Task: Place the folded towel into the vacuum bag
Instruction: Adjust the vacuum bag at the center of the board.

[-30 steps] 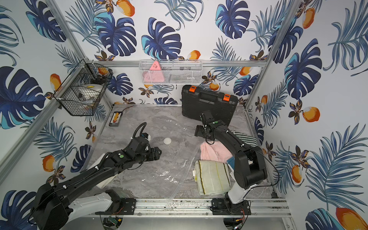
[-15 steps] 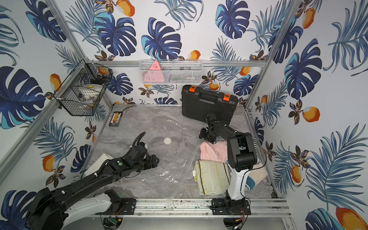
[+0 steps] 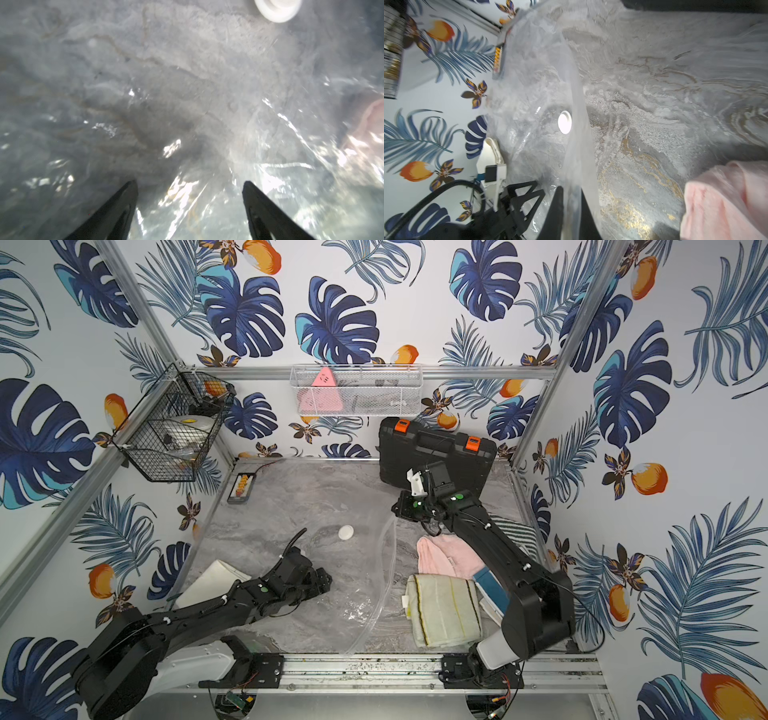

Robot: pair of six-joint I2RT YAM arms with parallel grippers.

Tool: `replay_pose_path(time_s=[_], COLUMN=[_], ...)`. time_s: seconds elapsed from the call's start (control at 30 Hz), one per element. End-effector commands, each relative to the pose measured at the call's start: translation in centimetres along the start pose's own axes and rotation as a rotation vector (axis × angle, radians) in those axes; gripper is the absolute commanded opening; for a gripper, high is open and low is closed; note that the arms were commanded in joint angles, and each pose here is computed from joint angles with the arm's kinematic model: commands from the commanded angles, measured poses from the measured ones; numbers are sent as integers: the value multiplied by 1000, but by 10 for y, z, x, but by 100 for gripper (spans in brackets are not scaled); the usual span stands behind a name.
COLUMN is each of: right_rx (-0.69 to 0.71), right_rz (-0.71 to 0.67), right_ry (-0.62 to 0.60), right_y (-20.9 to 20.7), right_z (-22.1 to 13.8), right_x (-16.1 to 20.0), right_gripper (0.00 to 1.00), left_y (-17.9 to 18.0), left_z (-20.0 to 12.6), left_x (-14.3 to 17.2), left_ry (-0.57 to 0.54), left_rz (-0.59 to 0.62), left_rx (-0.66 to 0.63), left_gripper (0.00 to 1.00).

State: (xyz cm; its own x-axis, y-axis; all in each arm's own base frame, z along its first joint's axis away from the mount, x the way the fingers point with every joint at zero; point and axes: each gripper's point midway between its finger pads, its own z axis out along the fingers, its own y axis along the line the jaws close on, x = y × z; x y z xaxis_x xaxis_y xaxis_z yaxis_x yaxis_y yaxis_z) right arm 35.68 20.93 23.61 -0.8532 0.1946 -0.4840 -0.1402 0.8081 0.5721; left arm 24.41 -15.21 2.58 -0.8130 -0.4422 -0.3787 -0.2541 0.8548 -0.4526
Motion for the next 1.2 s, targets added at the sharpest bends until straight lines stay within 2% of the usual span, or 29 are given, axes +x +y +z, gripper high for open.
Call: replay_pose_path(time_s=[0.0, 0.1, 0.2, 0.3, 0.43, 0.53, 0.63, 0.73, 0.83, 1.0, 1.07, 1.13, 1.17], right_rx=[89, 171, 253, 263, 240, 241, 224, 218, 200, 166, 196, 223, 246], right_rz=[75, 97, 162, 284, 393, 426, 466, 480, 470, 503, 494, 471, 454], right_ry=[6, 7, 16, 78, 150, 163, 149, 150, 153, 241, 261, 260, 264], right_y=[-22, -40, -64, -84, -91, -92, -89, -83, -79, -73, -76, -79, -82], right_z=[-34, -58, -73, -64, -38, -22, -13, -8, 4, 26, 25, 18, 13], right_x=[16, 34, 64, 110, 163, 174, 169, 161, 155, 171, 182, 186, 188], right_gripper=[7, 7, 6, 6, 10, 12, 12, 12, 14, 17, 18, 26, 35], left_y=[17, 8, 0, 2, 14, 3, -37, -81, -93, -101, -109, -118, -123], left_z=[15, 30, 43, 57, 65, 51, 15, -30, -56, -62, -61, -60, -59], left_x=[12, 6, -12, -36, -62, -80, -89, -78, -55, -33, -28, -25, -22], left_ry=[55, 60, 37, 23, 7, -4, -19, -22, 6, 81, 80, 67, 70], left_rz=[-12, 17, 55, 49, 67, 143, 263, 466, 575, 557, 553, 562, 564], left_rx=[-69, -77, -104, -138, -199, -210, -121, -10, 73, 140, 158, 170, 174], left_gripper=[85, 85, 85, 85, 85, 85, 85, 91, 93, 94, 94, 94, 94])
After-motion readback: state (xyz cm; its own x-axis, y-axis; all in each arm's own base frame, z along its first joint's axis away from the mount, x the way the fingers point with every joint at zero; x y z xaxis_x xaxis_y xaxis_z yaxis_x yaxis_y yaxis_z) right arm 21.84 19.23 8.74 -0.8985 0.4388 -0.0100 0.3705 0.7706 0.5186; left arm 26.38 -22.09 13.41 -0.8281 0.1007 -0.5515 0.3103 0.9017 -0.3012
